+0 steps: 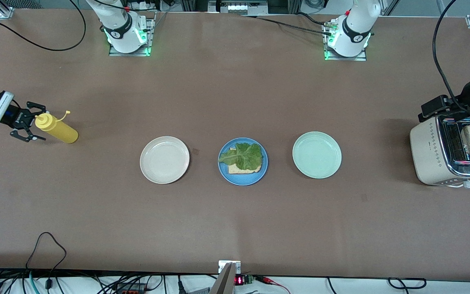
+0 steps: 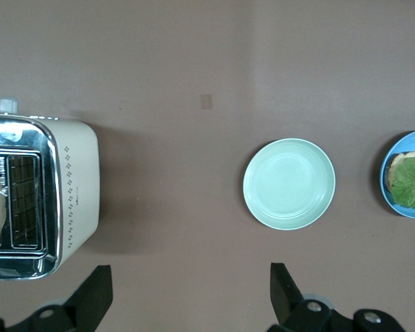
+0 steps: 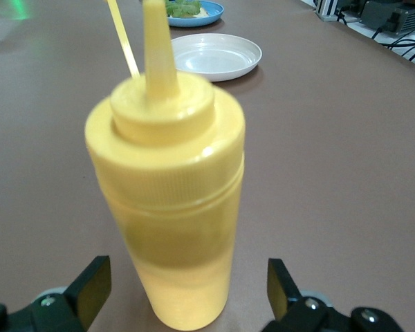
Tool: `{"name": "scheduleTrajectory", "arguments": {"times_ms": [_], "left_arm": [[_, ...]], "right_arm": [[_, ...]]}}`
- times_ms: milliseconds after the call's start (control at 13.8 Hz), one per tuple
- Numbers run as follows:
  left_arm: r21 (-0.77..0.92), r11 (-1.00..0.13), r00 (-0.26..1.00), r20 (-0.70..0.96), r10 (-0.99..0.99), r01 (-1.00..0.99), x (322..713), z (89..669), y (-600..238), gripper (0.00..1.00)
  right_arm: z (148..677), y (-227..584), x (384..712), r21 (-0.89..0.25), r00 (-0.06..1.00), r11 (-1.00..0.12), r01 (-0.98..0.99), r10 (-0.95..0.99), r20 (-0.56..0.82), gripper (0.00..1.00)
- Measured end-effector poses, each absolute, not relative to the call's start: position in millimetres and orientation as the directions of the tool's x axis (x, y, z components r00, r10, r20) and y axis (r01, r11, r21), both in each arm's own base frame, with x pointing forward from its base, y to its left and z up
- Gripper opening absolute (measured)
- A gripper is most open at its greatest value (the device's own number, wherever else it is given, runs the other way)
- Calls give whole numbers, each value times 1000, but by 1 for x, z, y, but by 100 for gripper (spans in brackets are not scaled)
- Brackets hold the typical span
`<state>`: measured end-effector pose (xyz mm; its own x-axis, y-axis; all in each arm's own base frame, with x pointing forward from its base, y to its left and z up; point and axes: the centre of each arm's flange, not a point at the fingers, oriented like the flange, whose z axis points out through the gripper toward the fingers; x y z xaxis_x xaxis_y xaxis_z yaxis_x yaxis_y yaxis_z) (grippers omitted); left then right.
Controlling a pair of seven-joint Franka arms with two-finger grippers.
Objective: Make sandwich in blue plate with both arms
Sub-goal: 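Reach the right gripper to the yellow squeeze bottle and grasp it, then lift the yellow bottle and carry it toward the blue plate with the right gripper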
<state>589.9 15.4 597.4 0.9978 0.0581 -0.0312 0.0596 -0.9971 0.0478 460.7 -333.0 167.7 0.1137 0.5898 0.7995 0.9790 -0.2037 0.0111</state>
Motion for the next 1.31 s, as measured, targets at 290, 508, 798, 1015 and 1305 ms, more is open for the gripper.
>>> {"name": "scheduleTrajectory", "arguments": {"times_ms": [290, 508, 798, 1015, 1305], "left_arm": [[48, -997, 998, -33, 60, 62, 589, 597, 22, 100], [49, -997, 998, -36, 51, 53, 589, 596, 17, 100], [49, -997, 998, -38, 53, 55, 589, 596, 18, 100], [49, -997, 998, -37, 56, 58, 589, 596, 20, 100], [50, -998, 998, -37, 43, 44, 589, 596, 12, 100]], "right_arm": [[141, -332, 464, 24, 93, -205, 978, 543, 835, 100], [126, -329, 463, 20, 91, -201, 979, 526, 846, 100], [121, -317, 468, 42, 51, -167, 985, 512, 858, 100], [120, -296, 481, 51, 23, -134, 990, 494, 869, 100], [115, -276, 491, 49, 5, -100, 994, 488, 873, 93]]}}
